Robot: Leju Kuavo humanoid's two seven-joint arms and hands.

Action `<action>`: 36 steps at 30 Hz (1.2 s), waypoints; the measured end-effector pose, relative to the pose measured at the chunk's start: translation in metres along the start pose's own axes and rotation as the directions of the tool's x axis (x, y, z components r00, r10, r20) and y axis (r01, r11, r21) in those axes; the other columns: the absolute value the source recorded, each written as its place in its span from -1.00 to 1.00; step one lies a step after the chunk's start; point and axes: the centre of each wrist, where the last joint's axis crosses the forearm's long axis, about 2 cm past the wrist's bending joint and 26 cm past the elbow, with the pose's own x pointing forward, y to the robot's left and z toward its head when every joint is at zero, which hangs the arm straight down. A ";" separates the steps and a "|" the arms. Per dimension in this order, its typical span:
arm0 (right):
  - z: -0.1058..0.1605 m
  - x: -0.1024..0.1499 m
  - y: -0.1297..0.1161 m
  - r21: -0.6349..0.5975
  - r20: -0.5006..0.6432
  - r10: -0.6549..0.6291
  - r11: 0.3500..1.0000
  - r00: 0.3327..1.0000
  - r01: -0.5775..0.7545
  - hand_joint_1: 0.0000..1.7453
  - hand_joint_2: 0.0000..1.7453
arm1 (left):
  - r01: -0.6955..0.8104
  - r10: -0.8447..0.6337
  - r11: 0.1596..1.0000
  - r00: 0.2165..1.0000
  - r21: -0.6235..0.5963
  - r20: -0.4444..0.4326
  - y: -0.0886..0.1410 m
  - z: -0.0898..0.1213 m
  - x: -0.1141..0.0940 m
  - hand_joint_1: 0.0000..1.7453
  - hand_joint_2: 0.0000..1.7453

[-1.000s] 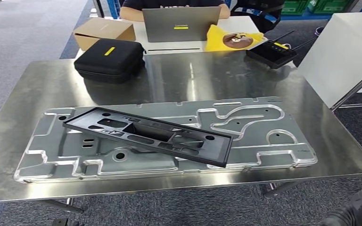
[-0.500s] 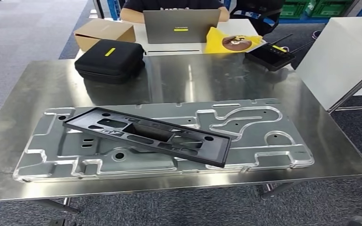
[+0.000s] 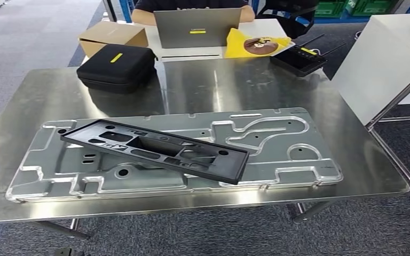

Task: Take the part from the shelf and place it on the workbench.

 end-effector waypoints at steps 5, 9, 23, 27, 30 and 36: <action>0.006 -0.001 -0.002 -0.005 -0.041 0.013 1.000 0.999 -0.013 -1.00 -1.00 | 0.003 -0.003 1.000 1.000 0.002 0.004 0.002 -0.001 0.001 -1.00 -1.00; 0.011 -0.003 -0.004 0.008 -0.076 0.018 1.000 0.997 -0.017 -1.00 -1.00 | 0.009 -0.009 1.000 1.000 -0.005 -0.002 0.002 0.000 0.001 -1.00 -1.00; 0.028 -0.014 -0.003 0.056 -0.185 0.014 0.998 0.983 -0.003 -1.00 -1.00 | 0.019 -0.018 1.000 1.000 0.019 -0.023 0.007 0.001 -0.001 -1.00 -1.00; 0.034 -0.021 0.006 0.079 -0.232 0.006 0.997 0.973 0.012 -1.00 -1.00 | 0.003 -0.001 0.999 1.000 0.038 -0.028 0.010 0.002 -0.003 -1.00 -1.00; 0.038 -0.026 0.012 0.095 -0.259 0.000 0.995 0.966 0.025 -1.00 -1.00 | -0.012 0.014 0.998 0.999 0.054 -0.029 0.012 0.003 -0.004 -1.00 -1.00; 0.046 -0.033 0.021 0.106 -0.315 -0.014 0.993 0.949 0.050 -1.00 -1.00 | -0.031 0.034 0.997 0.999 0.074 -0.035 0.014 0.005 -0.007 -1.00 -1.00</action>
